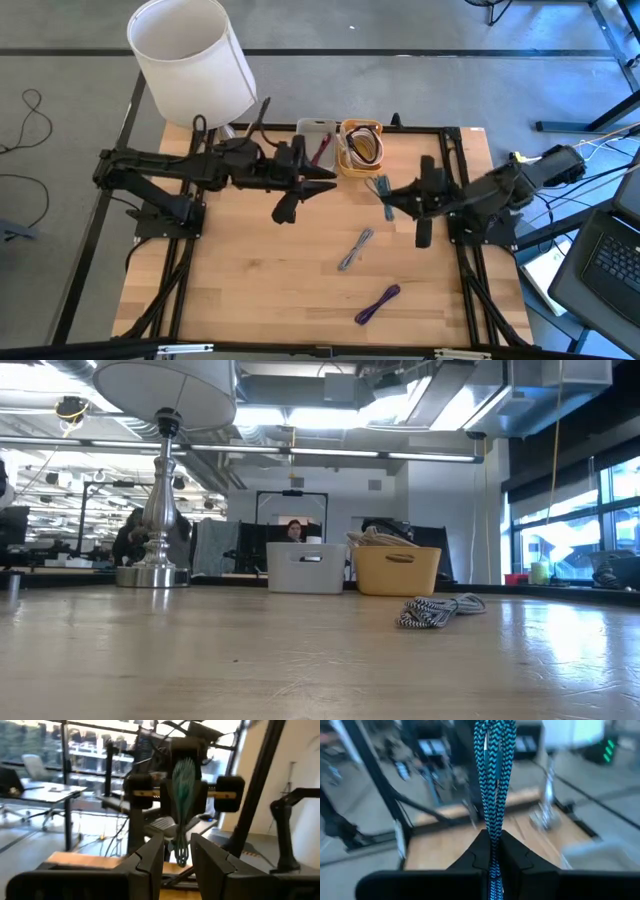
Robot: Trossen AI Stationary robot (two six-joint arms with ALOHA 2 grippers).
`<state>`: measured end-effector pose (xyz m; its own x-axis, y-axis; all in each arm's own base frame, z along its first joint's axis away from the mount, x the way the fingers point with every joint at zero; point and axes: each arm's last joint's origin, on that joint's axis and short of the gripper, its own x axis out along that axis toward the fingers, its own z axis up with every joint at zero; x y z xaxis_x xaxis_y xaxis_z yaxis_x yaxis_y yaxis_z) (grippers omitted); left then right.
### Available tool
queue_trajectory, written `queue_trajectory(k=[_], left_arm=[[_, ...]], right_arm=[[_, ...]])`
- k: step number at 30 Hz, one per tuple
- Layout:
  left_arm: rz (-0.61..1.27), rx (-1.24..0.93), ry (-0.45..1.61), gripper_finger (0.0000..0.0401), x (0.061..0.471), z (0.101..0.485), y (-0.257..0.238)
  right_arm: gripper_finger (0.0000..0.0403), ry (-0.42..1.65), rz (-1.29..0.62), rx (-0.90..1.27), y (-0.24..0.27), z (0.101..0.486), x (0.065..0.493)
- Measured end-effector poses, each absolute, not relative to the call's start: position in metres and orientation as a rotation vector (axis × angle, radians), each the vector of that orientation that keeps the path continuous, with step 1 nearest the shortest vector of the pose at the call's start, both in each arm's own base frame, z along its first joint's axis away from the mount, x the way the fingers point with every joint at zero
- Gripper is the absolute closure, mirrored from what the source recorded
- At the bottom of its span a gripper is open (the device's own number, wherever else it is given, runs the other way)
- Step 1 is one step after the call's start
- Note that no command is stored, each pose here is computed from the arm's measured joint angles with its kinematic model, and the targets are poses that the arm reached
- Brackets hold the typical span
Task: Pick & Place USB Port
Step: Put the light blue USB cable into the gray bin
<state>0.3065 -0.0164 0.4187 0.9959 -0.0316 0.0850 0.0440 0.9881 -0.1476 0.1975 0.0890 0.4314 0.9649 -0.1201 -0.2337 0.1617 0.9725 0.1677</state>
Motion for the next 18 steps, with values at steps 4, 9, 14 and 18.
queue_trajectory(k=[4,9,14,18], left_arm=[[-0.039,-0.149,-0.087,0.0305,0.317,0.413,-0.015],[-0.042,-0.15,-0.119,0.0294,0.323,0.411,-0.015],[-0.045,-0.161,-0.135,0.0271,0.323,0.413,-0.015],[-0.048,-0.195,-0.134,0.0239,0.323,0.413,-0.015]], right_arm=[[0.0386,0.136,-0.085,0.147,0.081,0.442,0.207],[0.0386,0.145,-0.052,0.136,0.072,0.44,0.219],[0.0386,0.175,-0.011,0.124,0.066,0.433,0.236],[0.0386,0.157,0.02,0.131,0.059,0.433,0.244]])
